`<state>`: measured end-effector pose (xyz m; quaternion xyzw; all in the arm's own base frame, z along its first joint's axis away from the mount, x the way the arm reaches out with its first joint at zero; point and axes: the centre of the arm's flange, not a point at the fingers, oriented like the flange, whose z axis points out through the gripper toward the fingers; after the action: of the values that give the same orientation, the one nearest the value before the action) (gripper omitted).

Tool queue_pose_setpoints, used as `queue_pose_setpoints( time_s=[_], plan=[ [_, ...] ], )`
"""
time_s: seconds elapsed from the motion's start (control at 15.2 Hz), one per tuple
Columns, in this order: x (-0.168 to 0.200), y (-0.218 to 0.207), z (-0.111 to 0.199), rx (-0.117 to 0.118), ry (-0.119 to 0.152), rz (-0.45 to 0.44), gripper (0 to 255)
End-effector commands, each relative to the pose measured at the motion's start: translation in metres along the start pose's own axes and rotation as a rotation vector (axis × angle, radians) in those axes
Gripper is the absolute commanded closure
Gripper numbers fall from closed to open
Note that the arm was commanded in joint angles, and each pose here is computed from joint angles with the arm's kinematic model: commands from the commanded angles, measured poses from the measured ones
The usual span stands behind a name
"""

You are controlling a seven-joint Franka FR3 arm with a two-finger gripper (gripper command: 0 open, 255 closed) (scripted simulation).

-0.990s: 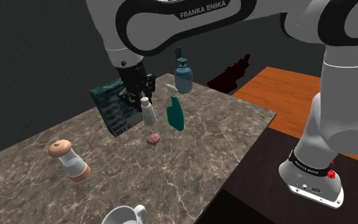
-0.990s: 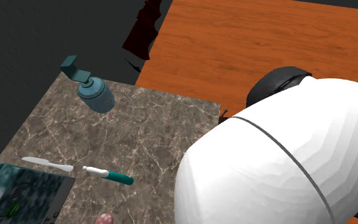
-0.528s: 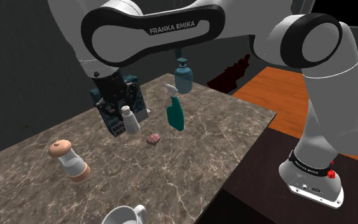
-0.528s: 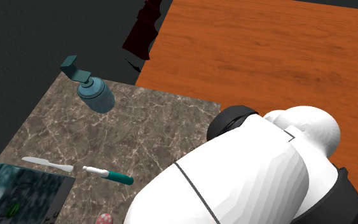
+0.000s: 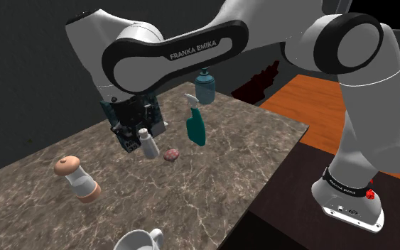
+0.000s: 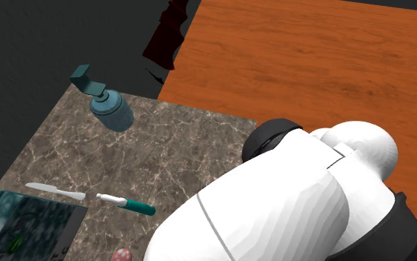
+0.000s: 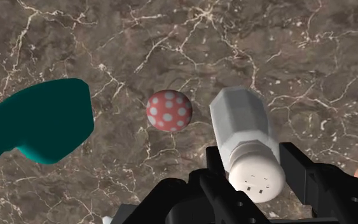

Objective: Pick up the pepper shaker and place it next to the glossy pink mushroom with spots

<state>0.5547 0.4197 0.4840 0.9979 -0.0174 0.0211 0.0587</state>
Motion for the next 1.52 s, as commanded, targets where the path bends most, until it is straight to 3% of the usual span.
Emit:
queue_pose_setpoints(
  time_s=[0.0, 1.32, 1.45],
  plan=[
    [-0.001, -0.002, 0.01, 0.001, 0.0, 0.0, 255],
    [-0.006, -0.015, 0.116, 0.001, 0.0, 0.0, 255],
    [-0.006, -0.015, 0.116, 0.001, 0.0, 0.0, 255]
  ],
)
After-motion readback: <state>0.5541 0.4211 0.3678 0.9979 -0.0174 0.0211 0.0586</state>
